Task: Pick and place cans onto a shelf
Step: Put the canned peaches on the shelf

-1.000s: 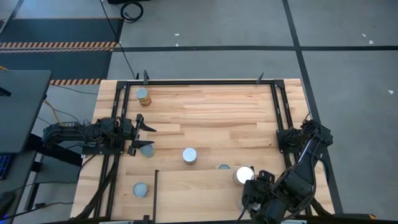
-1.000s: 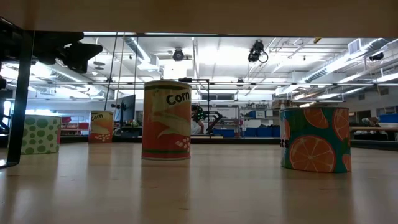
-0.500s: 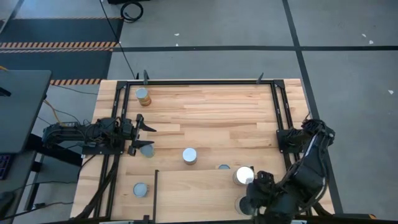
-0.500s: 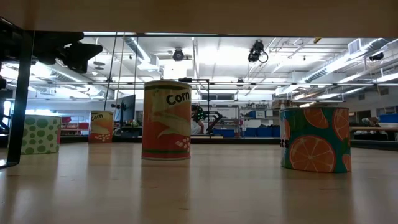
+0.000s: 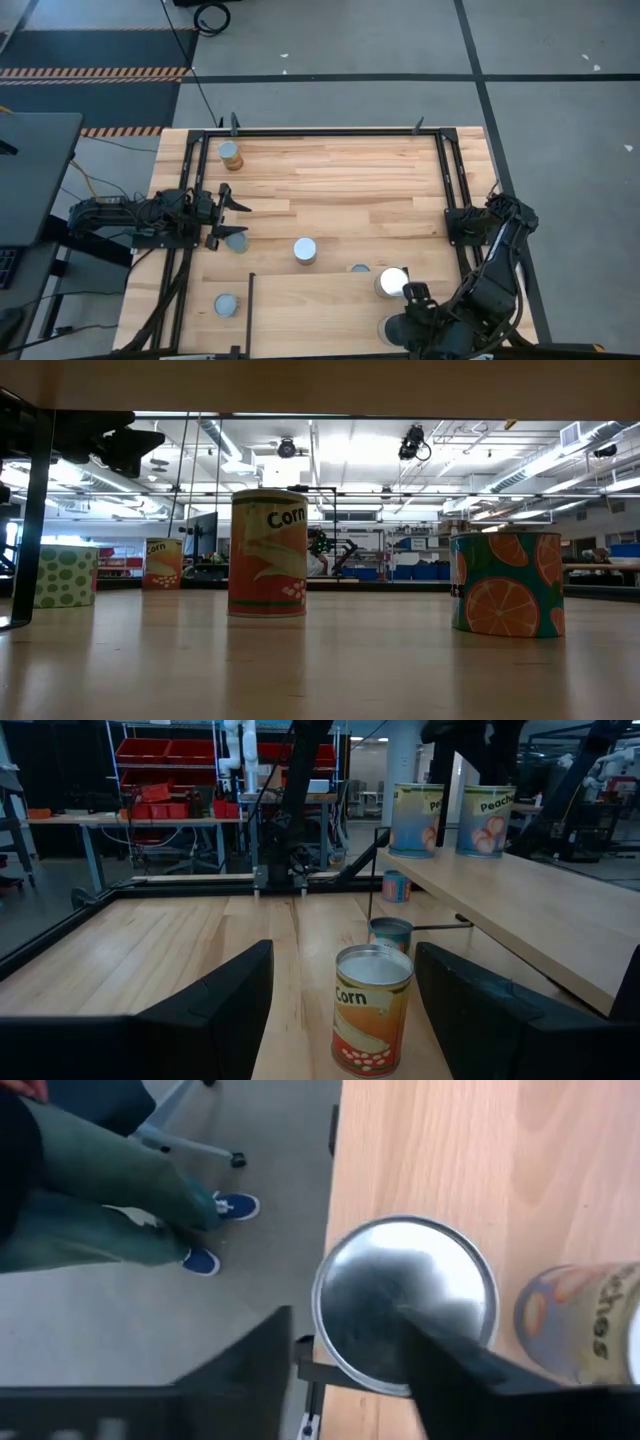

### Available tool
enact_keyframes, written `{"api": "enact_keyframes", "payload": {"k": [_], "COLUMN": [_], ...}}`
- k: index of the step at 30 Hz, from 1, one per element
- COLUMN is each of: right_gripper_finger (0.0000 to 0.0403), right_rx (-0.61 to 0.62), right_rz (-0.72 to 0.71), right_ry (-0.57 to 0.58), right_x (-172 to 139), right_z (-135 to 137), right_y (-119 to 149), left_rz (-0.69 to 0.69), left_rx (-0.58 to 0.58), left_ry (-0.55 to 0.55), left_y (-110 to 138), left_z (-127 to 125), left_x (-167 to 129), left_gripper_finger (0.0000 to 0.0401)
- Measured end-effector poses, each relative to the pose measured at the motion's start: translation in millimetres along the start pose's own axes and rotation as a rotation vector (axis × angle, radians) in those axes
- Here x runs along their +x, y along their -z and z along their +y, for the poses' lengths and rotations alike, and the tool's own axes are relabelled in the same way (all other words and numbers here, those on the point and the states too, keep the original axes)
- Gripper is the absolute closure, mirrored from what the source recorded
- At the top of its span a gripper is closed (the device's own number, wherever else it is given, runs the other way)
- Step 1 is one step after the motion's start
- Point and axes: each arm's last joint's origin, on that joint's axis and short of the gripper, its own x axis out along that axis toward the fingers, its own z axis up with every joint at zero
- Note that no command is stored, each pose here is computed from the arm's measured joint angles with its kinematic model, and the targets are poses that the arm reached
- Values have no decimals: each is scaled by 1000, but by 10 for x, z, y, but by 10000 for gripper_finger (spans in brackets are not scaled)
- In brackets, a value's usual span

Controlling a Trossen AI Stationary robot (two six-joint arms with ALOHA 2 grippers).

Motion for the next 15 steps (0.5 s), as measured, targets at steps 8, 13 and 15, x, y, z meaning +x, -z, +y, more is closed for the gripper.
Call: {"api": "enact_keyframes", "payload": {"k": [8, 13, 15], "right_gripper_finger": [395, 370, 365], "right_rx": [-52, -99, -116], "right_rz": [-4, 0, -1], "right_ry": [33, 40, 40], "right_x": [1, 39, 105], "right_z": [-19, -12, -16], "right_y": [8, 7, 4], "left_rz": [0, 0, 0], "left_rx": [0, 0, 0], "left_ry": [0, 0, 0], "left_y": [0, 0, 0], "left_z": [0, 0, 0], "left_x": [0, 0, 0], "left_gripper_finger": [152, 152, 152]}}
